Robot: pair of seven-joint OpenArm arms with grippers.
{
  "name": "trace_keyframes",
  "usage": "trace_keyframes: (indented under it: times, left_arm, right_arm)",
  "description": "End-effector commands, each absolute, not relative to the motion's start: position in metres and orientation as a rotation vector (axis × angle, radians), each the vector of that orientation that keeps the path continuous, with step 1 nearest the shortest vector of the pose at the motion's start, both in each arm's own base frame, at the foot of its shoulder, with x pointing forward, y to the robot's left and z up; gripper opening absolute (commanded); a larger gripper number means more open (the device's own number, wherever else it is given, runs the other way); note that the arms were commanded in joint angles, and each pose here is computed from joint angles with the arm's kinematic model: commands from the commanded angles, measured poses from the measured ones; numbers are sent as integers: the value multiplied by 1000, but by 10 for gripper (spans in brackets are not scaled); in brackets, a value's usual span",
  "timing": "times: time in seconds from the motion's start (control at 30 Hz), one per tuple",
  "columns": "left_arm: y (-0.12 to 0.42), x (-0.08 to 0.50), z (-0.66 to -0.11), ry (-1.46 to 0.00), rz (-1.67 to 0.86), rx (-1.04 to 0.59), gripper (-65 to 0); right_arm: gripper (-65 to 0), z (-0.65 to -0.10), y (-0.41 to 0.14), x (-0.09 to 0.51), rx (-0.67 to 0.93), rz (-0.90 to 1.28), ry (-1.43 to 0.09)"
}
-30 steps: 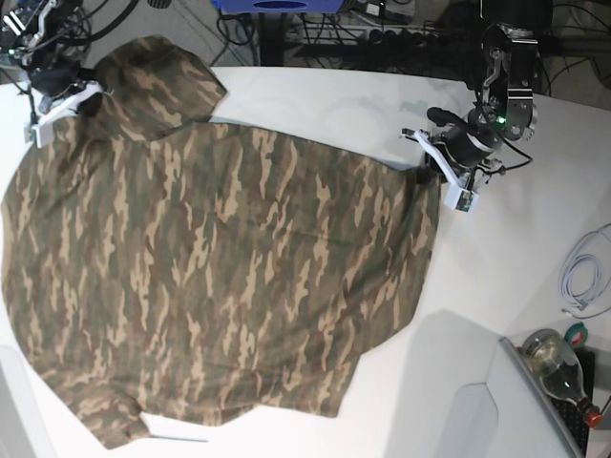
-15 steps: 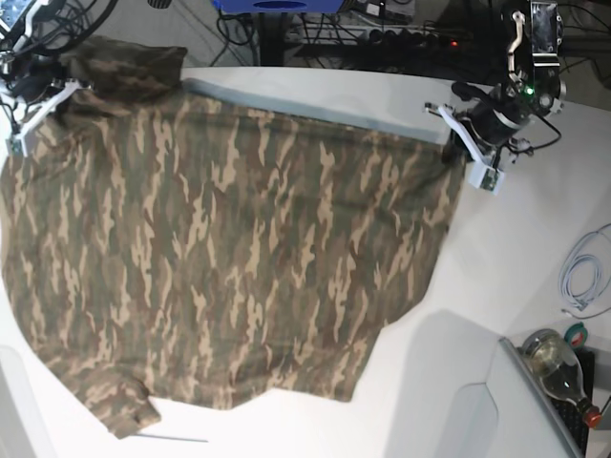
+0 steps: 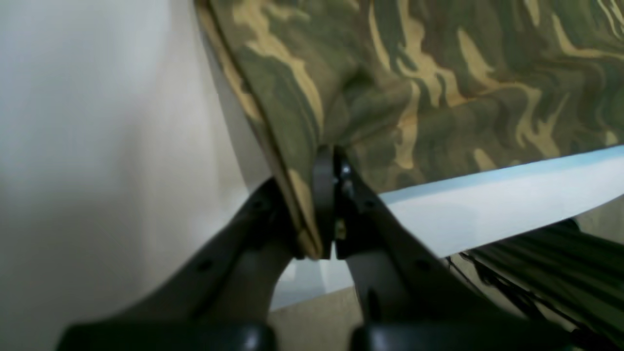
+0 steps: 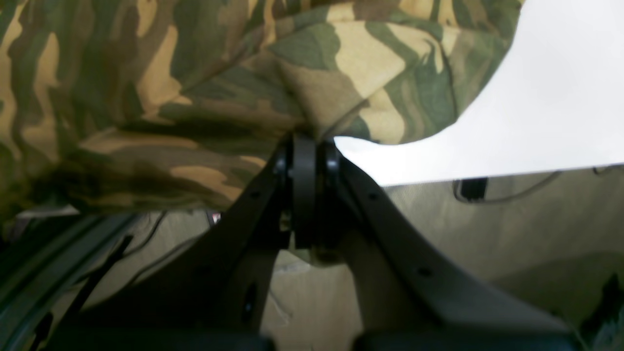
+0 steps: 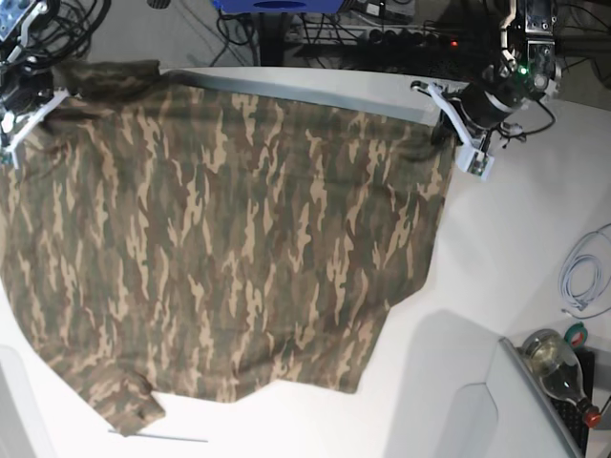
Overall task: Layout the t-shirt on the table in an organized manner, then fold the t-shirt properly
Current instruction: 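Pull both held shoulders apart to smooth the shirt, then drag the shirt shoulders toward the robot with both grippers, flattening it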
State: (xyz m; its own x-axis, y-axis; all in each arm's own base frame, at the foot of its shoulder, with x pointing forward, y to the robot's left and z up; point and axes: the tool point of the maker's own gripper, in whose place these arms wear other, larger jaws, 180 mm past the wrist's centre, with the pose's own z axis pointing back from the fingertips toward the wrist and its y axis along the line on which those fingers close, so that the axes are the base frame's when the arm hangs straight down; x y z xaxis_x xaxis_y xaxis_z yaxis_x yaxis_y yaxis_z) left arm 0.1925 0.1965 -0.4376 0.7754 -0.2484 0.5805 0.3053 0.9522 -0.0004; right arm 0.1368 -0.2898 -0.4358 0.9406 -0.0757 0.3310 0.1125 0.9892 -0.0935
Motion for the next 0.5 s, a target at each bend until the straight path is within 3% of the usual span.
trace_keyframes:
  times: [0.0, 0.23, 0.47]
  left_arm:
    - [199, 211, -423, -667, -307, -80, -650]
    - [197, 263, -411, -686, -285, -66, -650]
    - [175, 291, -439, -612, -301, -127, -650]
  right_arm:
    - [-642, -420, -305, 150, -159, -75, -376]
    - [-642, -427, -292, 198, -165, 74, -341]
    - [-642, -431, -307, 237, -161, 73, -330]
